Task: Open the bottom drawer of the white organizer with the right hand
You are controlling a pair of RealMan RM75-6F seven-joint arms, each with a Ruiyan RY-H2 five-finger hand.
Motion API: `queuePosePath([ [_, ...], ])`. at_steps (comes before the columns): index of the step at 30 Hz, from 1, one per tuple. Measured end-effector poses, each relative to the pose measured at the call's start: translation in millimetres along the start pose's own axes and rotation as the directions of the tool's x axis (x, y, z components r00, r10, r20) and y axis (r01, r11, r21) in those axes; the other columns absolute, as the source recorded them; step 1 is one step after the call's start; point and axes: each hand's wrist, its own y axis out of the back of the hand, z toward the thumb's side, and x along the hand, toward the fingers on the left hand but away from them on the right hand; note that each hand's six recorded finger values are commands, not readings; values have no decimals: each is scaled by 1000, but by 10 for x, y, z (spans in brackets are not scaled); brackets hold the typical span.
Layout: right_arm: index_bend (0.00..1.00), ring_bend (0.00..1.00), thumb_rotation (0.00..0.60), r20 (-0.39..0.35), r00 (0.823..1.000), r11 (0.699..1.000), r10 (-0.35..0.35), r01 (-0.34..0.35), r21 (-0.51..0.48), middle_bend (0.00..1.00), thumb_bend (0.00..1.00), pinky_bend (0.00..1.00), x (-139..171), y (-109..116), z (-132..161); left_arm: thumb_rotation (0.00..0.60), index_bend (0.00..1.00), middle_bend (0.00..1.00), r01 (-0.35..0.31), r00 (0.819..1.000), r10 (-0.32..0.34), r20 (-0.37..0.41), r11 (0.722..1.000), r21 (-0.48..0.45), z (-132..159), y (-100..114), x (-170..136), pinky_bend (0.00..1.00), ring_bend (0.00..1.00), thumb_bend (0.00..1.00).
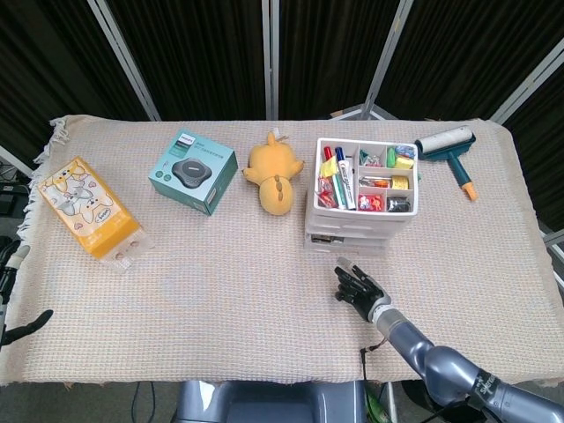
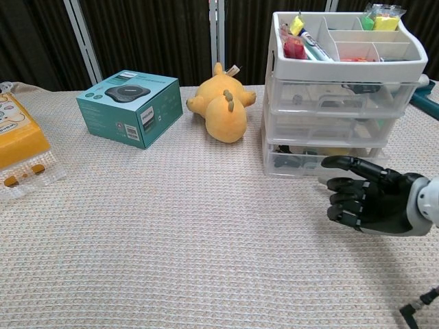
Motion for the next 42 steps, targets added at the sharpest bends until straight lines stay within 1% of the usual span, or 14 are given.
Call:
queuePosePath([
  [5, 167, 868, 600, -25, 1000, 997, 7, -5, 76, 846, 275, 744, 167, 49, 9, 600, 0, 0, -2, 1000, 2, 8, 1000, 3, 26, 1, -7, 0, 0, 145],
  [8, 181, 868, 600, -70, 997, 987, 12, 0, 164, 846, 276, 743, 257, 62, 50, 600, 0, 0, -7, 1000, 7, 12, 1000, 3, 42, 7, -13, 0, 0, 145],
  [12, 191, 867, 600, -161, 987, 942, 17, 38, 334, 841, 273, 741, 362, 94, 156, 600, 0, 0, -12, 1000, 12, 14, 1000, 5, 49, 16, -23, 0, 0, 145],
  [15, 195, 868, 600, -229, 973, 879, 14, 97, 467, 841, 265, 741, 430, 144, 243, 600, 0, 0, -21, 1000, 20, 12, 1000, 8, 50, 28, -27, 0, 0, 146],
  [17, 226, 867, 600, -275, 961, 812, 7, 156, 563, 842, 264, 741, 455, 200, 311, 600, 0, 0, -22, 1000, 22, 14, 1000, 7, 55, 32, -27, 0, 0, 145],
  [18, 255, 868, 600, -286, 958, 791, 5, 171, 588, 843, 265, 741, 456, 217, 325, 600, 0, 0, -21, 1000, 21, 15, 1000, 7, 57, 31, -27, 0, 0, 146],
  [21, 299, 868, 600, -343, 939, 659, -15, 267, 703, 847, 267, 741, 440, 330, 408, 600, 0, 0, -24, 1000, 23, 16, 1000, 7, 60, 35, -26, 0, 0, 146],
  [23, 304, 868, 600, -394, 918, 542, -31, 347, 765, 848, 268, 741, 418, 424, 488, 600, 0, 0, -25, 1000, 25, 17, 1000, 6, 61, 38, -27, 0, 0, 146],
  [24, 304, 868, 600, -422, 906, 490, -37, 384, 782, 848, 268, 741, 409, 464, 529, 600, 0, 0, -26, 1000, 25, 17, 1000, 7, 61, 38, -26, 0, 0, 146],
  [25, 304, 868, 600, -460, 887, 424, -41, 433, 795, 848, 267, 741, 397, 513, 583, 600, 0, 0, -25, 1000, 25, 17, 1000, 7, 61, 36, -25, 0, 0, 145],
  [28, 301, 868, 600, -544, 839, 286, -30, 529, 799, 848, 265, 741, 360, 587, 677, 600, 0, 0, -22, 1000, 21, 17, 1000, 10, 61, 26, -22, 0, 0, 146],
  [31, 299, 868, 600, -583, 813, 198, -2, 572, 796, 848, 263, 741, 299, 588, 668, 600, 0, 0, -21, 1000, 20, 17, 1000, 11, 63, 23, -22, 0, 0, 146],
  [34, 299, 868, 600, -586, 811, 165, 10, 576, 800, 848, 263, 741, 245, 576, 602, 600, 0, 0, -21, 1000, 21, 17, 1000, 10, 63, 24, -22, 0, 0, 145],
  [42, 294, 868, 600, -580, 814, 157, 19, 571, 806, 848, 263, 741, 154, 550, 517, 600, 0, 0, -21, 1000, 21, 19, 1000, 8, 63, 22, -22, 0, 0, 145],
])
